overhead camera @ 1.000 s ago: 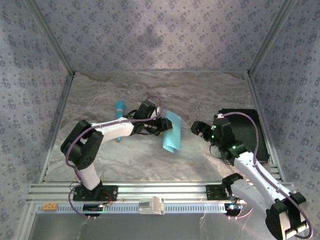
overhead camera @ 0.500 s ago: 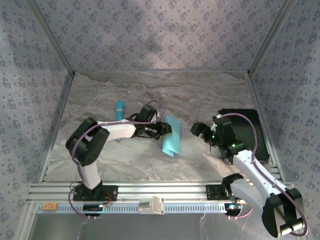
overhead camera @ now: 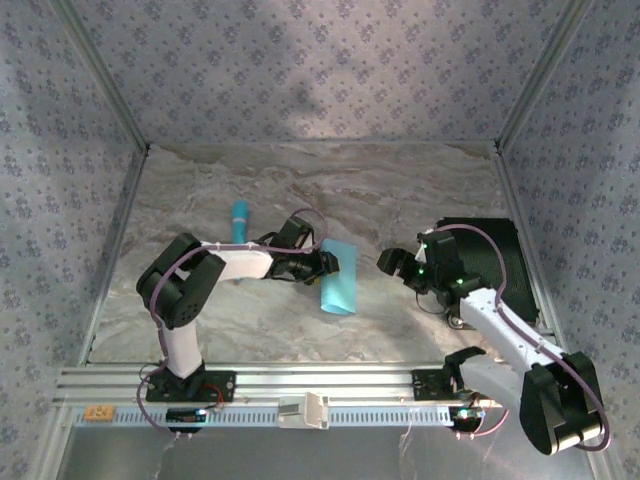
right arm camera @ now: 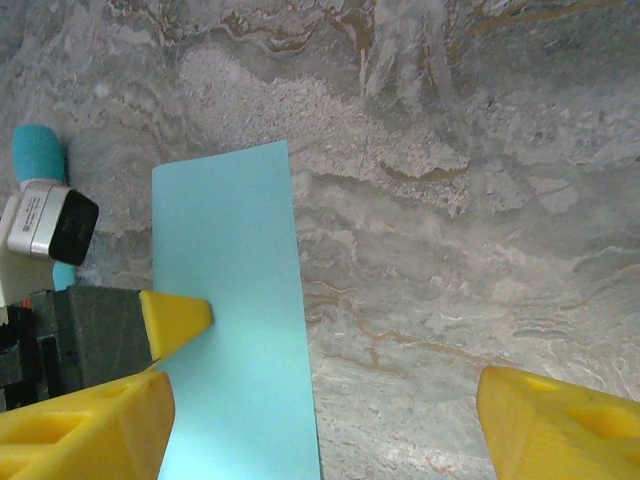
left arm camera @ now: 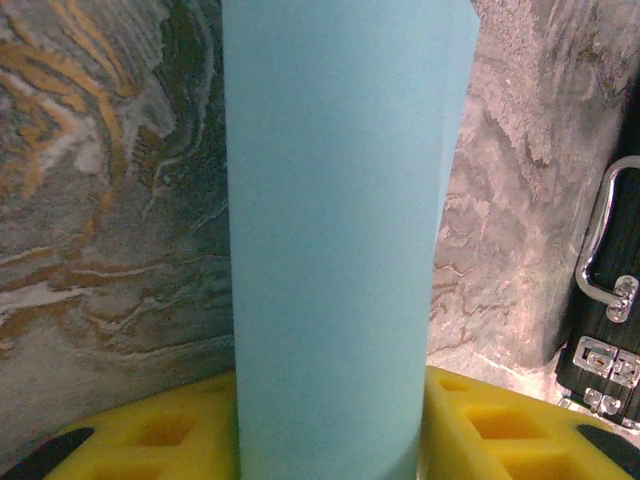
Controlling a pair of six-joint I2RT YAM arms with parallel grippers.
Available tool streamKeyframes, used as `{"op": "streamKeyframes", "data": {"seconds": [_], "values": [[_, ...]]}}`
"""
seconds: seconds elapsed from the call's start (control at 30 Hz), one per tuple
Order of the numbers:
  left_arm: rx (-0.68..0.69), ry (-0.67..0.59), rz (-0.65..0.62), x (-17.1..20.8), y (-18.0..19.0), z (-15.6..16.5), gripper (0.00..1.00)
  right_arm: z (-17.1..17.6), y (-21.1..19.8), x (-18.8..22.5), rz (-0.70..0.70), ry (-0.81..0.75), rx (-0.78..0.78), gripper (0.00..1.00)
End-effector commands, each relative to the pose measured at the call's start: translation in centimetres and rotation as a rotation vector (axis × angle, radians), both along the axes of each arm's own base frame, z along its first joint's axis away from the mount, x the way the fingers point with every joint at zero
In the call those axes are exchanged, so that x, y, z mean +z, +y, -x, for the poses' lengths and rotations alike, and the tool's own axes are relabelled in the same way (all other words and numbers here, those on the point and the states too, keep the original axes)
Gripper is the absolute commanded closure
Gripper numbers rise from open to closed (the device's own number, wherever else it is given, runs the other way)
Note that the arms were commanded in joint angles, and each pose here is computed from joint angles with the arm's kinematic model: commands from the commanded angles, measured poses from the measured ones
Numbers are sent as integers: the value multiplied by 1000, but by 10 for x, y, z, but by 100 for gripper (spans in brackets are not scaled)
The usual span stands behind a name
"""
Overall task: Fold a paper plane with a square sheet of paper (pick it up from the middle)
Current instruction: First fold the square sheet of paper in half at the center of the table.
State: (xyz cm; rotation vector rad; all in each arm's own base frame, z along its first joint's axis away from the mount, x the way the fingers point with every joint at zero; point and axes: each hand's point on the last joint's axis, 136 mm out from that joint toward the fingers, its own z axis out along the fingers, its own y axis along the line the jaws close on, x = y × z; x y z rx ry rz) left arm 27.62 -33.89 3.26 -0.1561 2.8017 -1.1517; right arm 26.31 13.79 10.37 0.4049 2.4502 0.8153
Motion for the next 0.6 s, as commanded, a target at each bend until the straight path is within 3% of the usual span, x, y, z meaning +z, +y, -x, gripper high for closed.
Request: {"op": "streamKeyframes", "data": {"seconds": [0.0, 0.27, 0.4, 0.57], "values": [[20, -16, -121, -14, 16, 0, 54, -4, -3, 19, 72, -75, -2, 18], [-40, -106, -259, 0, 18, 2, 41, 2, 19, 19, 25, -123, 104, 22], [-45, -171, -343, 10, 33, -4, 37, 6, 43, 26, -56, -168, 233, 29], [-87, -185, -344, 13, 37, -5, 38, 7, 51, 19, -55, -138, 257, 33]]}}
